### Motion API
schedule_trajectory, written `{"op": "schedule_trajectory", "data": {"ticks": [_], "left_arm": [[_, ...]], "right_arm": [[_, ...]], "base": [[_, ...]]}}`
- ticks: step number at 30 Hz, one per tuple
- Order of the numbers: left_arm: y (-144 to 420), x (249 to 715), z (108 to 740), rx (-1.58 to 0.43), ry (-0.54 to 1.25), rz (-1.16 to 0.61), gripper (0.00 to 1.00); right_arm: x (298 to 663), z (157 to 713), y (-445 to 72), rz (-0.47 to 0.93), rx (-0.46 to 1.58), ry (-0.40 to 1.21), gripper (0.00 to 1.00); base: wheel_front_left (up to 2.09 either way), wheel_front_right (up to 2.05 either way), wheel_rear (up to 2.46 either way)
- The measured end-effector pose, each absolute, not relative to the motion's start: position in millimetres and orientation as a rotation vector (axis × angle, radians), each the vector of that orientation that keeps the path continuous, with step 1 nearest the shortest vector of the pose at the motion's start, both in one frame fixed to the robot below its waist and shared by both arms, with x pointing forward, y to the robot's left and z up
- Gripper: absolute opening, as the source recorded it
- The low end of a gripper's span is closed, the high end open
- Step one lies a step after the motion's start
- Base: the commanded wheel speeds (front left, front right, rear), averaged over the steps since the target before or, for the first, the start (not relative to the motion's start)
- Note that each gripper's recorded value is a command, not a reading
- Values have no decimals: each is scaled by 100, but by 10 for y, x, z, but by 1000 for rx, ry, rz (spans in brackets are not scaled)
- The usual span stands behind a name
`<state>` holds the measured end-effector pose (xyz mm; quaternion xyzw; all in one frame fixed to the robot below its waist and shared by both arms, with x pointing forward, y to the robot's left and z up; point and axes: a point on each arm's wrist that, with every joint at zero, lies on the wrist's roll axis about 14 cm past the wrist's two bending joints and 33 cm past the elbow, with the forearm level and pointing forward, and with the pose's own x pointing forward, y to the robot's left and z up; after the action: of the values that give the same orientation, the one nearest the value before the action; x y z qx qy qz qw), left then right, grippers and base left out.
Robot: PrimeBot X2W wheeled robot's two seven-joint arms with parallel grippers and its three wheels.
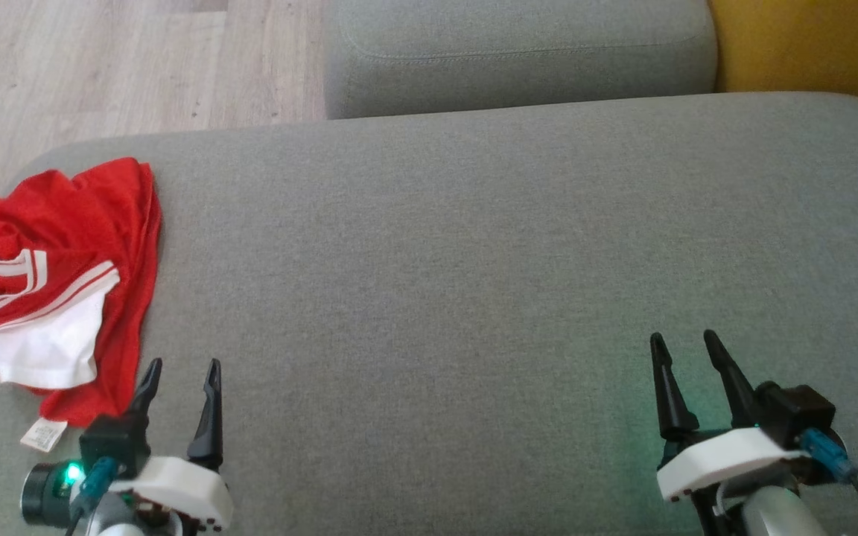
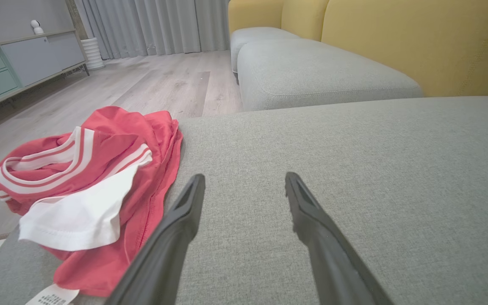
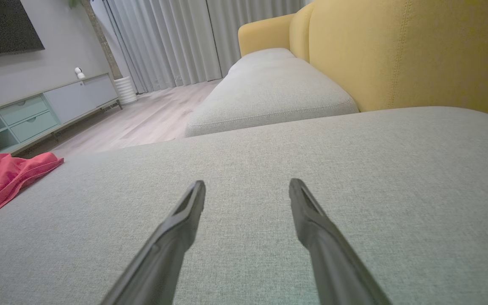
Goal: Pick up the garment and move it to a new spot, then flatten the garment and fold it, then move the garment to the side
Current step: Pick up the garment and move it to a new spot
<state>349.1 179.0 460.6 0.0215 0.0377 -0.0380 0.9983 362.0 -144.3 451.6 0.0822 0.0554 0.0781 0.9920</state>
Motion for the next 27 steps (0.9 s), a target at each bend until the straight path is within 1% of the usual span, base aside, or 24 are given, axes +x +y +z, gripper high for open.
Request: {"op": "schedule_trajectory", "data": {"ticks": [10,15,20,27], "left_arm": [[1785,3474,4586,34,81,-71,100],[1865,3413,4606,24,75,-37,100],[2071,3263,4638,15,64,36,100],[2525,2865,4619,3,67,203,100]], "right_arm": [[3623,4516,-1435,160,164,111,100],[3662,4521,-1314,198,160,113,100],[3737,4531,-1022,287,152,117,100],[3785,4530,-318,499,130,136,100]], "base": [[0,0,0],[0,0,0],[0,0,0],[0,0,0]]}}
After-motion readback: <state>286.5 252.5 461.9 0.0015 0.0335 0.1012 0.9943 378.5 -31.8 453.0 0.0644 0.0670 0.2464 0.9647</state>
